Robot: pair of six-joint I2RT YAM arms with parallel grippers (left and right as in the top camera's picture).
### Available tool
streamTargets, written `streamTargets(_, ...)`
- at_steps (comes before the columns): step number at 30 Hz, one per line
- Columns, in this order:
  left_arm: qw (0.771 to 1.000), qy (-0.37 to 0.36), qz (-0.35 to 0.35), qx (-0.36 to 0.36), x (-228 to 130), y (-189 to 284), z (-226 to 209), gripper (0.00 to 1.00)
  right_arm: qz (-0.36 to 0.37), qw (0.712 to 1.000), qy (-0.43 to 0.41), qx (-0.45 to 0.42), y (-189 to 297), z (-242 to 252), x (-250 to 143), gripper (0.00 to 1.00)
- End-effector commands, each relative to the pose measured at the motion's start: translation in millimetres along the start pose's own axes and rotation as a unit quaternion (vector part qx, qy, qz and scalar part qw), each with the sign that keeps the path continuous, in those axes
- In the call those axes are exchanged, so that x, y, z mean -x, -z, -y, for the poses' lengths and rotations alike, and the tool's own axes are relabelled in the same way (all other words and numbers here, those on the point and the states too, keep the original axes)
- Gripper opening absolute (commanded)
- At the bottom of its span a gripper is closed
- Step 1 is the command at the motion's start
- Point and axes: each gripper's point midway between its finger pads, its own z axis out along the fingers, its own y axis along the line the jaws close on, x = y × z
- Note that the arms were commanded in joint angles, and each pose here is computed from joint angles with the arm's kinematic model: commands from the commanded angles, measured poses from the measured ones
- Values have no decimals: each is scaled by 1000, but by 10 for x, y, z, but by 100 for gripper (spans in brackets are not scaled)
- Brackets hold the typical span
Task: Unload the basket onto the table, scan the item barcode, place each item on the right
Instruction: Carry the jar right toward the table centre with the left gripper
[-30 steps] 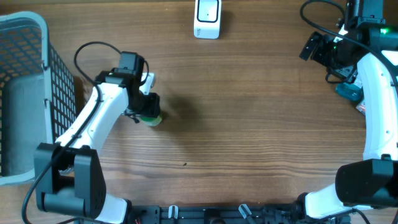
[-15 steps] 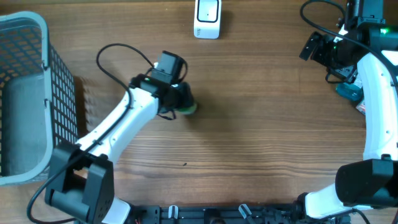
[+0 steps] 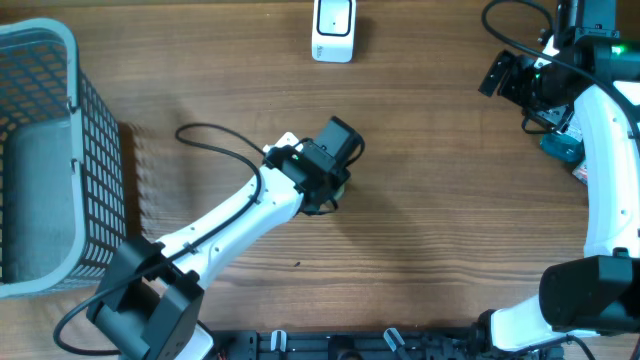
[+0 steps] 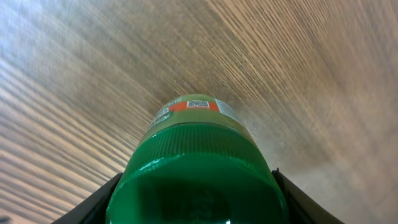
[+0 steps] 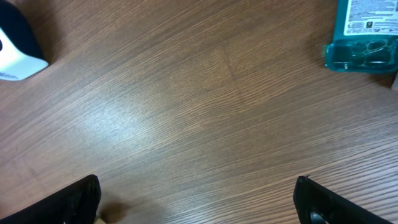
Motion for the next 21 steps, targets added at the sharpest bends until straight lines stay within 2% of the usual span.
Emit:
streamTargets(1,992,120,35,-7,31,6,78,48,-17,1000,13,13,-63,-51,-45,100)
streamTargets(3,989,144,32,3,-1,-55,45,46,-18,1000,13,16,-63,-60,-49,100)
streamTargets(5,984,177,21,20,-76,-169,-5,56,-17,1000,13,16,-63,-60,-48,100)
streamTargets(7,980,196,10,42,-147,-298,-72,49,-18,1000,13,16,-63,-60,-49,100)
streamTargets(9,978,202,1,58,-199,-385,-122,50,-18,1000,13,16,-63,-60,-49,100)
streamTargets(13,975,212,-5,69,-237,-442,-159,63,-18,1000,13,16,-63,-60,-49,100)
streamTargets(14,975,212,-6,67,-237,-443,-148,72,-17,1000,13,16,-63,-61,-48,100)
streamTargets(15,975,213,-7,66,-243,-444,-142,91,-17,1000,13,16,-63,-61,-48,100)
streamTargets(16,975,213,-10,63,-248,-444,-127,100,-17,1000,13,16,-63,-61,-48,100)
streamTargets(21,981,189,-28,41,-334,-432,-8,100,-17,1000,13,16,-63,-61,-47,100)
